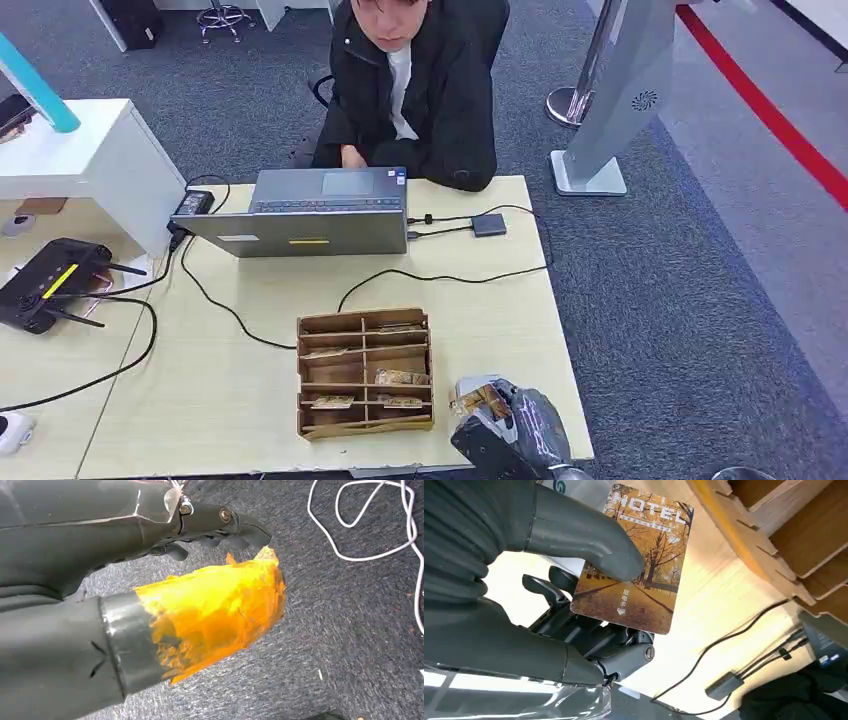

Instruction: Pass the card to the sensor for recognition and then transmit it.

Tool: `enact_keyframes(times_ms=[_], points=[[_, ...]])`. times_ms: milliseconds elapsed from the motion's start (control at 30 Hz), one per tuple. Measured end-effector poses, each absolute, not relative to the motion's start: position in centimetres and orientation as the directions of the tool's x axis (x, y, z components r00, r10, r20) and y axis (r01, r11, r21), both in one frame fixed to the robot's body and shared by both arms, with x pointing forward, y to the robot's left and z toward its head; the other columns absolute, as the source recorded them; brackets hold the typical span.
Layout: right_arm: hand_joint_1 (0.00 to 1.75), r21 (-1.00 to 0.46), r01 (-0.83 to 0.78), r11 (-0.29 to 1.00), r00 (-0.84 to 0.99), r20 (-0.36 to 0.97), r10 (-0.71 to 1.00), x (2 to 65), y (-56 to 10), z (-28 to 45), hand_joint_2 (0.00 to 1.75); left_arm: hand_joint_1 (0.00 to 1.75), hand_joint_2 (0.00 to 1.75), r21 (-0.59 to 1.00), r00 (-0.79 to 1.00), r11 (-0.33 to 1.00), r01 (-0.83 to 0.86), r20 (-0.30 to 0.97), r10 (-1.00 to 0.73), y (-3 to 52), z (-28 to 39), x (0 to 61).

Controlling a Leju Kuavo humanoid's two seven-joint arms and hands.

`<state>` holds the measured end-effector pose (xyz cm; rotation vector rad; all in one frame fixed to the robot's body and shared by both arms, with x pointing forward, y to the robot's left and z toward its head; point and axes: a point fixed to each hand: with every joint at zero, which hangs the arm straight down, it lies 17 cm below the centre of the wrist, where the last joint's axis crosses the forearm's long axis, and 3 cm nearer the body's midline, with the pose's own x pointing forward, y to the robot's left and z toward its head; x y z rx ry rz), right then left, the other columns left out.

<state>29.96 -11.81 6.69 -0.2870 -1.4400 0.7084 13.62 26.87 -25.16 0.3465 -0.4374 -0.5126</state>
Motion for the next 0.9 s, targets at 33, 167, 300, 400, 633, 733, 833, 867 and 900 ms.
enact_keyframes(times_ms=[33,167,300,400,633,733,833,867,900], points=[[1.75,-0.583,-0.269,0.766,-0.023,0.799,0.6,30.0,-11.9,6.6,1.75,0.0,0.0,0.421,0.784,0.818,0.392,0.312,-0.537,26.9,-25.2,13.6],[1.75,-0.586,-0.273,0.763,-0.015,0.796,0.605,30.1,-11.9,6.1,1.75,0.0,0.0,0.422,0.784,0.817,0.393,0.312,-0.537,26.9,-25.2,13.6],[1.75,-0.588,-0.276,0.76,-0.012,0.793,0.609,30.3,-11.9,5.7,1.75,0.0,0.0,0.421,0.784,0.818,0.393,0.312,-0.537,26.9,-25.2,13.6],[1.75,-0.59,-0.278,0.758,-0.007,0.791,0.612,30.4,-11.9,5.5,1.75,0.0,0.0,0.422,0.784,0.817,0.393,0.311,-0.537,26.9,-25.2,13.6],[1.75,-0.593,-0.283,0.754,0.002,0.786,0.618,30.6,-12.0,5.0,1.75,0.0,0.0,0.424,0.783,0.816,0.393,0.31,-0.539,27.0,-25.1,13.7],[1.75,-0.596,-0.284,0.751,0.012,0.781,0.624,30.7,-12.2,4.6,1.75,0.0,0.0,0.425,0.781,0.814,0.396,0.311,-0.542,26.9,-25.1,13.8],[1.75,-0.598,-0.287,0.749,0.025,0.777,0.629,30.7,-12.5,4.1,1.75,0.0,0.0,0.425,0.78,0.814,0.397,0.312,-0.543,26.9,-25.1,13.8],[1.75,-0.598,-0.288,0.748,0.03,0.775,0.631,30.7,-12.6,3.8,1.75,0.0,0.0,0.424,0.78,0.814,0.397,0.311,-0.543,26.9,-25.1,13.8],[1.75,-0.598,-0.29,0.747,0.035,0.773,0.633,30.7,-12.7,3.6,1.75,0.0,0.0,0.425,0.782,0.814,0.397,0.308,-0.542,26.9,-25.1,13.8]])
